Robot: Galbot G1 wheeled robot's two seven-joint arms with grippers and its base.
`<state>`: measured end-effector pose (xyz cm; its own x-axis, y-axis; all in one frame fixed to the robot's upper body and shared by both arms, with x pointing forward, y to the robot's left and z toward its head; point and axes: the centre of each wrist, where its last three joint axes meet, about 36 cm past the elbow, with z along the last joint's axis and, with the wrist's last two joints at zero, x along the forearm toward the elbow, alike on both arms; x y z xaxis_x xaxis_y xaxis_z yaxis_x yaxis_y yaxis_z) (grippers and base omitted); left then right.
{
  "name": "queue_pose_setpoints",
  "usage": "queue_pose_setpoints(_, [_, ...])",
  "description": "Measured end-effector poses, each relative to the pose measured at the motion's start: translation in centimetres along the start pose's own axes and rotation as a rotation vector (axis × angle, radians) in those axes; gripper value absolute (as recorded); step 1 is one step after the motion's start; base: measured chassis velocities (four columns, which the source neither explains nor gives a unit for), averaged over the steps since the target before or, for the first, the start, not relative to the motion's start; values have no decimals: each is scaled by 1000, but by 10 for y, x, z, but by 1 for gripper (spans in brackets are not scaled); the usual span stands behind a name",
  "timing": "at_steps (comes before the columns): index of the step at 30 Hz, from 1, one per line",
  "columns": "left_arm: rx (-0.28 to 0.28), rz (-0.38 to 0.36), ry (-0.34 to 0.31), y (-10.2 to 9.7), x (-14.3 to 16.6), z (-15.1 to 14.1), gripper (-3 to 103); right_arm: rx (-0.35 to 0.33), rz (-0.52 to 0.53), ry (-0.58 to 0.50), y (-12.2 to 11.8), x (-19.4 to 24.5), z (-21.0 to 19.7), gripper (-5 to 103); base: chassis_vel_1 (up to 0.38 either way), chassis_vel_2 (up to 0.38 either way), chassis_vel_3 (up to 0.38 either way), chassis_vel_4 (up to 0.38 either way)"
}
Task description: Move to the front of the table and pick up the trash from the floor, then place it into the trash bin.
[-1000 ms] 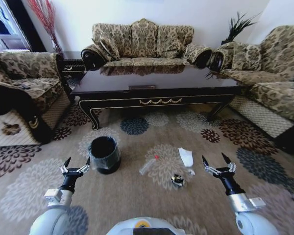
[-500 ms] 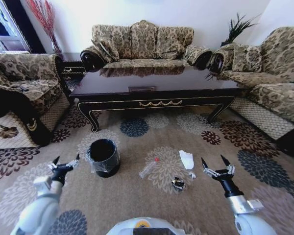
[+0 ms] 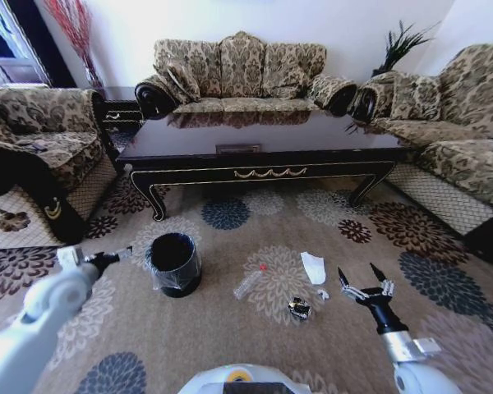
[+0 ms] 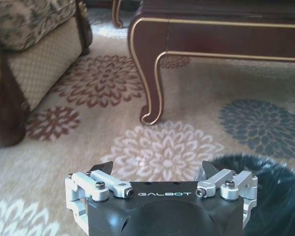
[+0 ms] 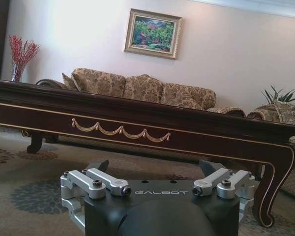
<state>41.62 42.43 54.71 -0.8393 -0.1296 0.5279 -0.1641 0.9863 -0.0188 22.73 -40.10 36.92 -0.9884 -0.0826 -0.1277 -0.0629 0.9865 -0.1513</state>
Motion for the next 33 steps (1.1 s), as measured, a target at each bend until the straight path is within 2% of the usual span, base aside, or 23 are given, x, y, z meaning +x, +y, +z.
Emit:
queue_pose_setpoints(2, [-11, 39, 12, -12, -12, -5, 100, 0, 2, 4, 1, 1, 2, 100, 0, 0, 0, 0])
queue_pose_setpoints(4, [-10, 52, 19, -16, -14, -5, 100, 0, 3, 4, 1, 1, 2, 100, 0, 0, 0, 0])
queue_pose_setpoints(7, [1, 79, 66, -27, -24, 4, 100, 0, 6, -1, 1, -2, 2, 100, 0, 0, 0, 0])
queue_pose_setpoints(9, [4, 80, 79, -28, -27, 7, 100, -1, 7, -1, 1, -3, 1, 100, 0, 0, 0, 0])
queue_pose_setpoints(12, [27, 62, 133, -23, -43, 20, 100, 2, 11, -1, -3, -4, 0, 100, 0, 0, 0, 0])
queue_pose_setpoints(18, [63, 67, 160, -21, -57, 25, 100, 5, 15, 5, -5, -2, 0, 100, 0, 0, 0, 0])
queue_pose_setpoints(32, [134, 100, 215, -44, -108, 45, 100, 5, 20, 13, -7, 1, -1, 100, 0, 0, 0, 0])
queue_pose_setpoints(33, [141, 99, 223, -45, -112, 47, 103, 6, 22, 14, -7, 1, -1, 100, 0, 0, 0, 0])
